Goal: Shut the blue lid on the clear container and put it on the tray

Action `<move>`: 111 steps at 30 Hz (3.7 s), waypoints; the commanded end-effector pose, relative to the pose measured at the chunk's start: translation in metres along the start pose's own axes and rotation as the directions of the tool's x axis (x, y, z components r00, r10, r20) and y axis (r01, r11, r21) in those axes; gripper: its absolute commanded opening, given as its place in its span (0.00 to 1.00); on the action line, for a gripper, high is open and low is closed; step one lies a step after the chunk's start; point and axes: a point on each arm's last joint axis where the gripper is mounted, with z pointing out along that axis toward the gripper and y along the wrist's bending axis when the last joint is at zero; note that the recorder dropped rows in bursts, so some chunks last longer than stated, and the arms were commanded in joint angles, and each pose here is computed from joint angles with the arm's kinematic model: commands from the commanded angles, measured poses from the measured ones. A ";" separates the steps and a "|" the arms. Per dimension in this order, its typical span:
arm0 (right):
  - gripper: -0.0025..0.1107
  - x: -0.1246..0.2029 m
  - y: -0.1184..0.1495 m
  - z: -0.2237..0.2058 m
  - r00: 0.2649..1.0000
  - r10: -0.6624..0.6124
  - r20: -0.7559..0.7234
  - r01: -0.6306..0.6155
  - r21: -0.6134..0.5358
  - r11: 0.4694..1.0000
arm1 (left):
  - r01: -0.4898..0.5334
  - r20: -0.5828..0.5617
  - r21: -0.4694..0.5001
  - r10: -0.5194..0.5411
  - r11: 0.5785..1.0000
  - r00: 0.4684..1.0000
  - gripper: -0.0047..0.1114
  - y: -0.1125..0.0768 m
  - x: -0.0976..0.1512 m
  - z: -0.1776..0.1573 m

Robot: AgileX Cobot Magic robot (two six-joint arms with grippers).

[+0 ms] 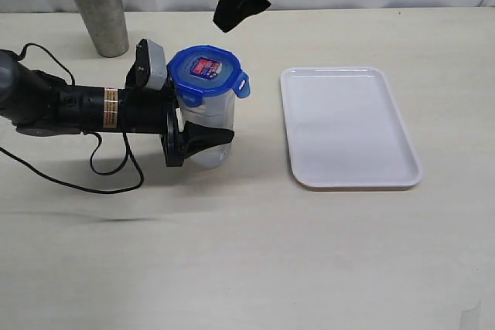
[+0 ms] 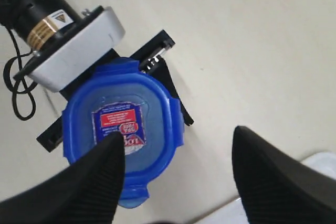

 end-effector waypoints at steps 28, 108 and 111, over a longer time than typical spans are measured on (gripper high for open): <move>0.45 0.026 0.089 0.051 0.478 -0.749 -0.459 0.860 0.070 0.506 | -0.036 0.045 0.001 0.036 0.999 0.998 0.04 0.001 -0.011 -0.001; 0.52 0.018 0.113 0.033 0.603 -0.765 -0.226 0.793 0.066 0.606 | -0.043 0.097 0.042 0.038 0.998 0.995 0.04 -0.003 -0.015 -0.001; 0.51 0.021 0.107 0.031 0.559 -0.771 -0.306 0.821 0.067 0.568 | -0.043 0.097 0.042 0.038 0.998 0.995 0.04 -0.003 -0.015 -0.001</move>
